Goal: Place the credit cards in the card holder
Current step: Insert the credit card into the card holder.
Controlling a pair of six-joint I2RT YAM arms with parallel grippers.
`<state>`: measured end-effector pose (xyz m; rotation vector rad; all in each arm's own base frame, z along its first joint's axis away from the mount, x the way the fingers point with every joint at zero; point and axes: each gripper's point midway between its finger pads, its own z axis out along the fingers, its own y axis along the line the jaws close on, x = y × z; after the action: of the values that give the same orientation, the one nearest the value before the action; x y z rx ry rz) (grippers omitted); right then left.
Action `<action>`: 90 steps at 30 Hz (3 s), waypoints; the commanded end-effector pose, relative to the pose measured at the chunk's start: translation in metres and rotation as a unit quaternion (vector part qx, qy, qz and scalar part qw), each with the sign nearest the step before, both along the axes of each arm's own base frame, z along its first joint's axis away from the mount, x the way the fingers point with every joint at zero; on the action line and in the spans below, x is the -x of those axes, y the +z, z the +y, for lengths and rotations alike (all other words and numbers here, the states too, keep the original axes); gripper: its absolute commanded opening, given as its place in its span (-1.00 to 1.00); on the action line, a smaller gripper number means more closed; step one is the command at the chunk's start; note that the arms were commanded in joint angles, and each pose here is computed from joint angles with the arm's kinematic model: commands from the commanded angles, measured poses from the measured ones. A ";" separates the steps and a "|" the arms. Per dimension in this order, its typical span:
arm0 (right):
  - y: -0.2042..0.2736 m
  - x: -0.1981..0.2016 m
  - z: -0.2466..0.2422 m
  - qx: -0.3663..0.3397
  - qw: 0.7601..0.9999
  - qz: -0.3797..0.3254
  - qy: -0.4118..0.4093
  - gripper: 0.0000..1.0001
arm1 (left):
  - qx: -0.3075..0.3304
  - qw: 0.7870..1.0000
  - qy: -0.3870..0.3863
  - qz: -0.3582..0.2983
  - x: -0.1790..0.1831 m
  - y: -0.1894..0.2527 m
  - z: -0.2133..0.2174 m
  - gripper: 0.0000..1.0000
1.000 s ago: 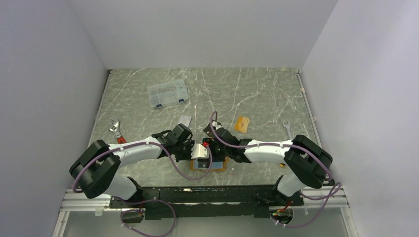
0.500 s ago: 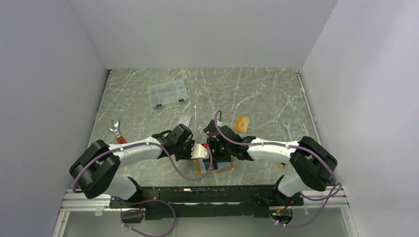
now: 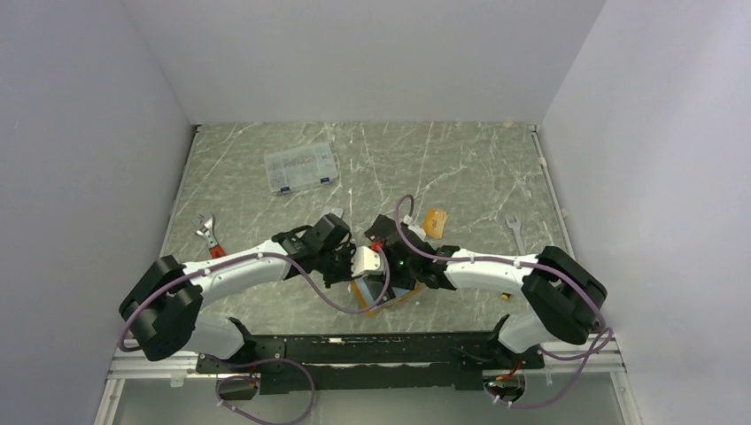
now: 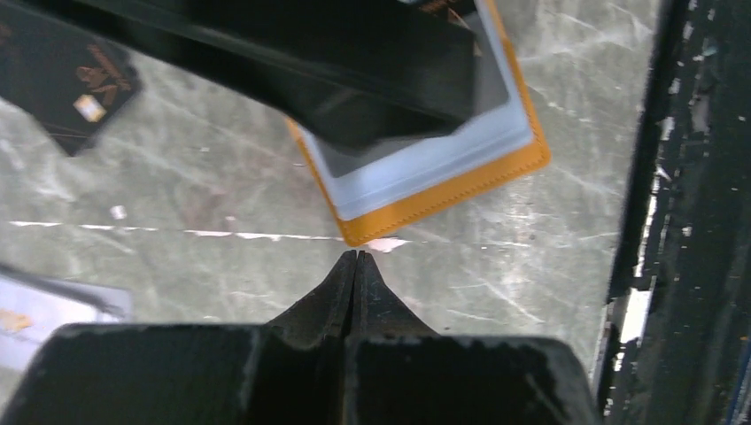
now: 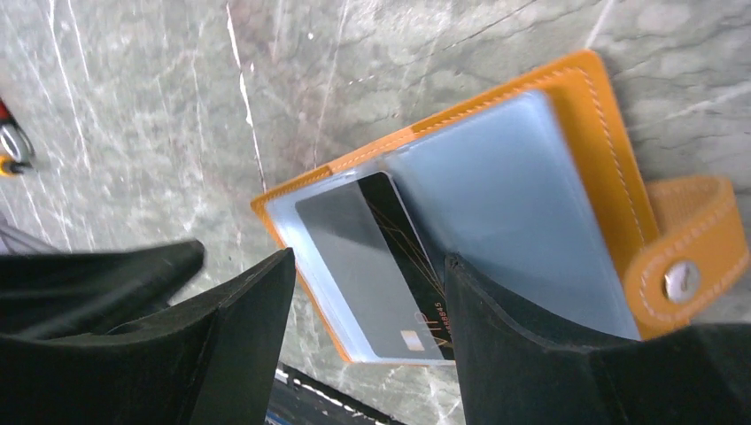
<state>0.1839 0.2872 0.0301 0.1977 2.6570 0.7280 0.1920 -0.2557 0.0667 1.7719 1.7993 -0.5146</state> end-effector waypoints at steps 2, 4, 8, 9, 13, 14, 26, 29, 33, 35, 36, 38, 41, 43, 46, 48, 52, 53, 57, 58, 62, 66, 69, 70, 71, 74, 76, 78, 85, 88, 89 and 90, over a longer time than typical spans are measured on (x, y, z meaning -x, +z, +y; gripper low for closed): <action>-0.013 -0.010 -0.032 0.056 0.995 -0.004 -0.086 0.32 | -0.002 0.999 0.000 0.036 0.024 -0.015 -0.010 -0.96; -0.011 -0.009 -0.033 0.051 0.994 -0.005 -0.092 0.32 | -0.001 0.999 -0.009 0.034 0.027 -0.015 -0.014 -0.97; -0.004 -0.006 -0.035 0.039 0.995 -0.011 -0.088 0.35 | -0.010 0.999 -0.033 0.027 0.039 -0.014 -0.021 -0.98; -0.002 -0.005 -0.035 0.035 0.996 -0.014 -0.086 0.35 | -0.012 0.999 -0.036 0.027 0.041 -0.016 -0.022 -0.98; 0.006 -0.003 -0.034 0.016 0.997 -0.019 -0.078 0.32 | -0.025 0.998 -0.050 0.012 0.047 -0.022 -0.025 -1.00; 0.008 -0.003 -0.032 0.013 0.997 -0.021 -0.074 0.30 | -0.028 0.998 -0.051 0.007 0.047 -0.022 -0.026 -1.00; 0.038 -0.015 -0.048 0.050 0.994 -0.061 -0.080 -0.15 | -0.034 0.997 -0.066 -0.018 0.043 -0.018 -0.038 -1.00; 0.041 -0.022 -0.055 0.060 0.992 -0.067 -0.083 -0.43 | -0.032 0.997 -0.073 -0.024 0.043 -0.014 -0.046 -1.00; 0.033 -0.027 -0.050 0.066 0.993 -0.063 -0.075 -0.76 | -0.038 0.995 -0.088 -0.041 0.043 -0.015 -0.051 -1.00; 0.025 -0.028 -0.049 0.078 0.993 -0.055 -0.070 -0.94 | -0.044 0.993 -0.096 -0.049 0.044 -0.019 -0.050 -1.00; 0.022 -0.028 -0.048 0.080 0.993 -0.051 -0.068 -1.00 | -0.048 0.992 -0.101 -0.056 0.045 -0.022 -0.049 -1.00; 0.017 -0.028 -0.045 0.078 0.994 -0.046 -0.067 -1.00 | -0.058 0.989 -0.111 -0.073 0.046 -0.028 -0.046 -1.00; 0.010 -0.027 -0.046 0.084 0.993 -0.038 -0.068 -1.00 | -0.069 0.986 -0.120 -0.094 0.045 -0.035 -0.042 -1.00; 0.008 -0.025 -0.046 0.086 0.993 -0.034 -0.068 -1.00 | -0.072 0.984 -0.120 -0.110 0.041 -0.036 -0.042 -1.00; 0.002 -0.022 -0.047 0.082 0.994 -0.029 -0.069 -1.00 | -0.073 0.982 -0.123 -0.123 0.038 -0.038 -0.045 -1.00; -0.004 -0.018 -0.048 0.080 0.994 -0.020 -0.068 -1.00 | -0.077 0.981 -0.125 -0.130 0.037 -0.039 -0.047 -1.00; -0.014 -0.008 -0.048 0.073 0.995 -0.004 -0.061 -1.00 | -0.079 0.980 -0.121 -0.133 0.036 -0.042 -0.047 -1.00; -0.016 -0.006 -0.048 0.071 0.996 -0.001 -0.059 -1.00 | -0.080 0.980 -0.121 -0.132 0.036 -0.043 -0.046 -1.00; -0.016 -0.001 -0.043 0.065 0.997 0.006 -0.047 -1.00 | -0.090 0.979 -0.120 -0.139 0.034 -0.047 -0.041 -1.00; -0.015 0.000 -0.040 0.058 0.997 0.006 -0.044 -1.00 | -0.092 0.979 -0.120 -0.141 0.034 -0.048 -0.040 -1.00; -0.010 0.002 -0.032 0.035 0.999 0.002 -0.034 -1.00 | -0.097 0.978 -0.118 -0.143 0.033 -0.049 -0.038 -1.00; -0.004 0.005 -0.027 0.022 0.999 0.000 -0.023 -1.00 | -0.099 0.977 -0.115 -0.151 0.030 -0.049 -0.036 -1.00; -0.002 0.009 -0.021 0.010 1.000 0.003 -0.012 -1.00 | -0.105 0.975 -0.108 -0.166 0.023 -0.047 -0.035 -1.00; 0.000 0.009 -0.020 0.008 1.000 0.003 -0.008 -1.00 | -0.103 0.975 -0.106 -0.167 0.021 -0.046 -0.036 -1.00; 0.002 0.010 -0.018 0.005 1.000 0.003 -0.004 -1.00 | -0.103 0.975 -0.103 -0.167 0.019 -0.045 -0.035 -1.00; 0.011 0.011 -0.019 0.005 1.000 0.000 0.001 -1.00 | -0.099 0.977 -0.088 -0.165 0.009 -0.039 -0.031 -1.00; 0.020 0.006 -0.030 0.017 1.000 -0.008 -0.009 -1.00 | -0.097 0.980 -0.078 -0.157 0.002 -0.034 -0.026 -1.00; 0.034 -0.005 -0.044 0.022 0.999 -0.024 -0.031 -0.90 | -0.100 0.980 -0.066 -0.156 -0.004 -0.032 -0.019 -1.00; 0.052 -0.033 -0.074 0.068 0.995 -0.060 -0.048 -0.24 | -0.102 0.982 -0.040 -0.154 -0.017 -0.025 -0.006 -1.00; 0.046 -0.040 -0.080 0.087 0.993 -0.067 -0.044 -0.10 | -0.080 0.988 -0.017 -0.134 -0.025 -0.009 -0.009 -1.00; 0.043 -0.041 -0.081 0.090 0.993 -0.066 -0.043 -0.08 | -0.073 0.989 -0.006 -0.126 -0.029 -0.004 -0.008 -1.00; 0.039 -0.042 -0.082 0.092 0.993 -0.064 -0.041 -0.08 | -0.065 0.991 0.007 -0.117 -0.033 0.003 -0.008 -1.00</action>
<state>0.2198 0.2181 0.0771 0.2582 2.5429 0.5487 0.2080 -0.2520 0.0300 1.9514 1.6880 -0.0880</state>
